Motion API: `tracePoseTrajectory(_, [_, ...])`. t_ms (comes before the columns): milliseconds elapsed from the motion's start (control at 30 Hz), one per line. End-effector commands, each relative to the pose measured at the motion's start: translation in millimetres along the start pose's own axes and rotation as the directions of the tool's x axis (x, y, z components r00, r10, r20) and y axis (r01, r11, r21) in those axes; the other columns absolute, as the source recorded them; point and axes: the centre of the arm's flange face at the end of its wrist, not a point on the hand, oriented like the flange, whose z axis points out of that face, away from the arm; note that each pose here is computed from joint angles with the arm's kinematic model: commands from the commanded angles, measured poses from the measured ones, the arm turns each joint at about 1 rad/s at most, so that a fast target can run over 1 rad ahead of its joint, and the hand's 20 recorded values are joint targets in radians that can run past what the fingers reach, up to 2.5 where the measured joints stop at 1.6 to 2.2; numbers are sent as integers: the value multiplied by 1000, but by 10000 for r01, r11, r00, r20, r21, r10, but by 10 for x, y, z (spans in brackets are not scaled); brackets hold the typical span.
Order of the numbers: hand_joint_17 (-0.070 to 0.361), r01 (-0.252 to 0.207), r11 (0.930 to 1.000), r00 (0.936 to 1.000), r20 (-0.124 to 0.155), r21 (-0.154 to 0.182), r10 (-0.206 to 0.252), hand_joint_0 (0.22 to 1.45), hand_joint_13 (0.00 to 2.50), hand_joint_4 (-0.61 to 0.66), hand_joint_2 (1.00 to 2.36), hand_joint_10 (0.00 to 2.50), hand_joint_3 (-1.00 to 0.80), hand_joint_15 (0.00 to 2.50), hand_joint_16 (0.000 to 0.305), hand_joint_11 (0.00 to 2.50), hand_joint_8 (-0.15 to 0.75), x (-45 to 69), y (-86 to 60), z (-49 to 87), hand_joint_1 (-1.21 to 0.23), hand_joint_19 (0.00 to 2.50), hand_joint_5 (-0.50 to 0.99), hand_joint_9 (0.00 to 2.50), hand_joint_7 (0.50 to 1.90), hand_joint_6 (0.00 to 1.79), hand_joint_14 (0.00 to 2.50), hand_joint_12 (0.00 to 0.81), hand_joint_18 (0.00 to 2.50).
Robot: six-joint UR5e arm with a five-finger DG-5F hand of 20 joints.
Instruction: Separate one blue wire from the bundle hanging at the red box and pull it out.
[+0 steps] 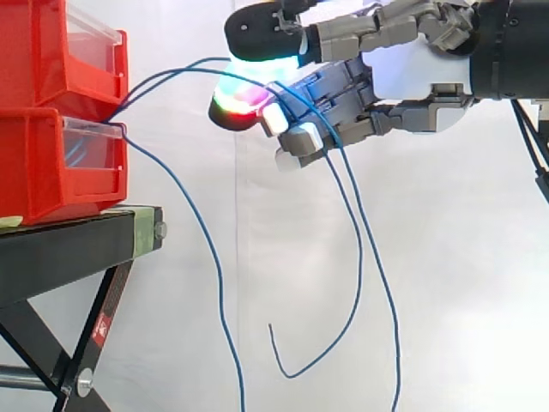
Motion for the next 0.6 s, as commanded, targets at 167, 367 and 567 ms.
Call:
tracePoseTrajectory(167, [115, -14, 10000, 10000, -12, -10, 14, 616, 1015, 192, 1033, 21, 33, 1450, 51, 1047, 334, 1, 1, 0, -794, 695, -197, 856, 1292, 854, 19, 382, 559])
tracePoseTrajectory(367, [119, 1, 10000, 10000, -13, 21, -1, 639, 960, 218, 1032, 20, 62, 1440, 53, 1021, 323, 0, -3, -2, -849, 677, -227, 770, 1288, 850, 21, 378, 519])
tracePoseTrajectory(567, [123, -14, 10000, 10000, 1, -2, 14, 664, 888, 214, 1032, 21, -18, 1431, 55, 993, 305, 0, 0, 0, -920, 630, -253, 660, 1283, 846, 22, 386, 500])
